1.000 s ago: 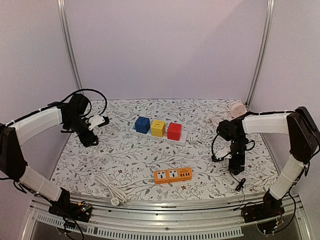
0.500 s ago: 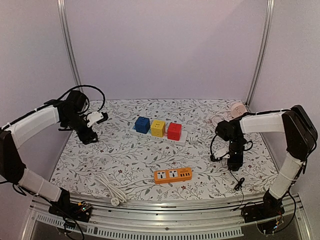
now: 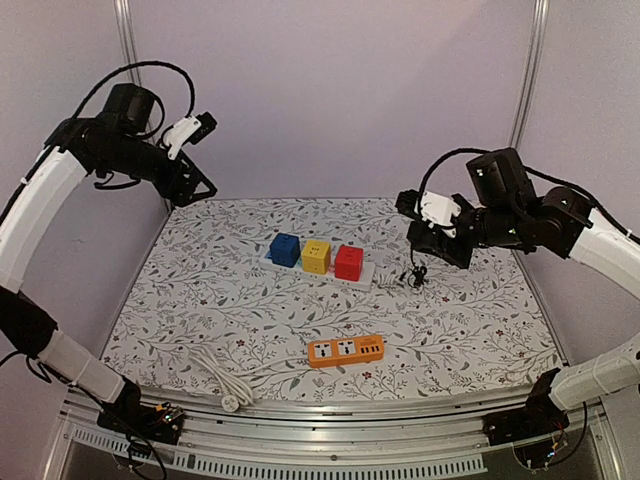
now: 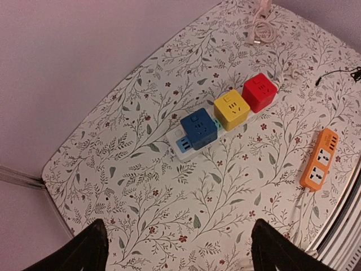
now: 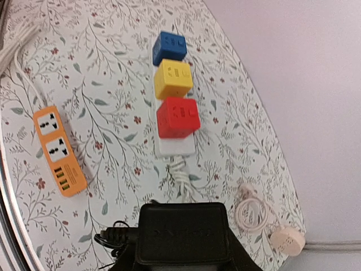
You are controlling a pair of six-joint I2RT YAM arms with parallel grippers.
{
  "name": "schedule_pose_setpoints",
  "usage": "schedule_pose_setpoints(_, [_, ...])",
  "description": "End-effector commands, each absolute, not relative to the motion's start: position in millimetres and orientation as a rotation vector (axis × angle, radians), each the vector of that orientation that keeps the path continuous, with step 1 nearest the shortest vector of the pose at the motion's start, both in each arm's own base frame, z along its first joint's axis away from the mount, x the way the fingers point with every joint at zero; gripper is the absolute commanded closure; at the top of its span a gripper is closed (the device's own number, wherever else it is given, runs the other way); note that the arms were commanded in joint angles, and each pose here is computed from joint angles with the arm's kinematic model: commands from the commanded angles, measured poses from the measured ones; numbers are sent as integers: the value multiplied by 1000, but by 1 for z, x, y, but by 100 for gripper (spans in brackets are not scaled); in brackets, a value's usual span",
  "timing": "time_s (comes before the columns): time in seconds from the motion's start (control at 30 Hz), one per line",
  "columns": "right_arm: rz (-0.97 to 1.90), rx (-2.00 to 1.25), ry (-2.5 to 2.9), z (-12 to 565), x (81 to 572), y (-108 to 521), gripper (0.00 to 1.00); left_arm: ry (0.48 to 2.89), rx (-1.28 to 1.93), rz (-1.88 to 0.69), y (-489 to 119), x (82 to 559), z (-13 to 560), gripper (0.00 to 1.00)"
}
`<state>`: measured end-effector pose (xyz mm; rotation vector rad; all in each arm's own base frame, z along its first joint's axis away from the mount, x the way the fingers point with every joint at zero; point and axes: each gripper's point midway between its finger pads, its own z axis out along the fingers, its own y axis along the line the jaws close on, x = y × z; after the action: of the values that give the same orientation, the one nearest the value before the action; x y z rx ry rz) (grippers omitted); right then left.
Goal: Insert the plug
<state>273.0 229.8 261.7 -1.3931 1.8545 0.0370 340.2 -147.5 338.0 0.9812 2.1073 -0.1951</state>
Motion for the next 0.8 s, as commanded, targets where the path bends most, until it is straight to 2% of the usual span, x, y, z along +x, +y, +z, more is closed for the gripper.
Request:
schedule_pose_setpoints(0.0, [209, -1290, 1559, 324, 264, 308, 100, 2088, 1028, -316, -208, 317, 366, 12])
schedule_pose_setpoints(0.13, [259, -1202, 1423, 354, 263, 360, 100, 2003, 1119, -473, -270, 296, 386, 11])
schedule_pose_setpoints(0.3, [265, -1146, 1374, 371, 267, 415, 100, 1985, 1161, -640, -318, 280, 387, 8])
schedule_pose_setpoints(0.4, [315, -1083, 1409, 371, 272, 437, 100, 2024, 1160, -675, -329, 282, 374, 7])
schedule_pose_setpoints(0.5, [353, -1035, 1458, 365, 274, 451, 100, 2069, 1132, -606, -325, 293, 360, 7])
schedule_pose_setpoints(0.6, [388, -1008, 1486, 363, 274, 460, 100, 2088, 1117, -580, -323, 297, 352, 11])
schedule_pose_setpoints(0.77, [412, -967, 1529, 357, 278, 470, 100, 2112, 1162, -715, -333, 282, 340, 18])
